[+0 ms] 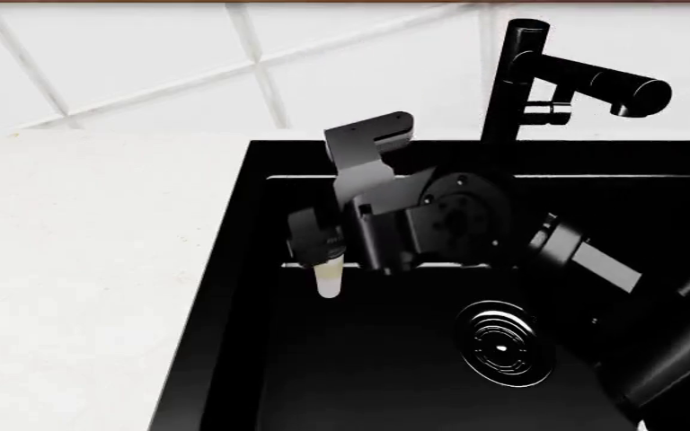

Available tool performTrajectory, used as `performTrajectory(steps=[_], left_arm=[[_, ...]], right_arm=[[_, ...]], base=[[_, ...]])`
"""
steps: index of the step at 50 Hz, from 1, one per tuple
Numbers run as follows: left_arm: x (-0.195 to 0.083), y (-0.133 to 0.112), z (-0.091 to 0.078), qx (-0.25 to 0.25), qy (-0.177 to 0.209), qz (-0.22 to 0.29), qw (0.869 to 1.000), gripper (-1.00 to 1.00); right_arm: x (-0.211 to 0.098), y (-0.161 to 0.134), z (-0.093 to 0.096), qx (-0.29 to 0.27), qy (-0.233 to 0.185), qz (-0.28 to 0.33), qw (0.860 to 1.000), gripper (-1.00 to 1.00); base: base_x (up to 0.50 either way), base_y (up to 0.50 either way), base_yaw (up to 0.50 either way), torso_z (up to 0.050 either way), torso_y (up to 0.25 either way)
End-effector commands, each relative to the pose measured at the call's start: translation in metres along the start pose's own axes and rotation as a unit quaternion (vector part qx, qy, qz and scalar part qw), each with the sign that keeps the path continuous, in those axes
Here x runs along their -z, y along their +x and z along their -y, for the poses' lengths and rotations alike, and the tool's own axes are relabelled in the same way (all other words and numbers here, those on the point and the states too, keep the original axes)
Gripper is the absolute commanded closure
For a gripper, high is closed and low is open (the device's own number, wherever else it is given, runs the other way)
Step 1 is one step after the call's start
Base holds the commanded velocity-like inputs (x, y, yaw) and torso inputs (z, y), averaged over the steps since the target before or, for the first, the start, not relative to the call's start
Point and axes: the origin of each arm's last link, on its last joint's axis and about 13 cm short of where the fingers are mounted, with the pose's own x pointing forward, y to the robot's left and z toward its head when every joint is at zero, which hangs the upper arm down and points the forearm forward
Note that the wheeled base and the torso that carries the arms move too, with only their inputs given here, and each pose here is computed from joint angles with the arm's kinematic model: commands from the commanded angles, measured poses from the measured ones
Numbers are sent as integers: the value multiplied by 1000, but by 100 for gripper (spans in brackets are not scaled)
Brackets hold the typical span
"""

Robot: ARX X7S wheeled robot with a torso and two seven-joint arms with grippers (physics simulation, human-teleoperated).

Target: Pick the cup and bowl from the sink and place them on the counter for drying.

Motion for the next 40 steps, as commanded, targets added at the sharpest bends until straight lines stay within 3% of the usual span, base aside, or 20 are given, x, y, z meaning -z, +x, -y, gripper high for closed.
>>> performTrajectory(steps=[1, 40], left_arm=[[0, 0, -1, -1, 0, 0, 1000, -100], [0, 0, -2, -5, -1, 0, 1000, -100]], right_arm=[[6, 11, -1, -6, 5, -10, 1000, -100], [29, 54, -12, -15, 22, -24, 999, -100]], base=[[0, 0, 0, 0, 0], [0, 0, 0, 0, 0]])
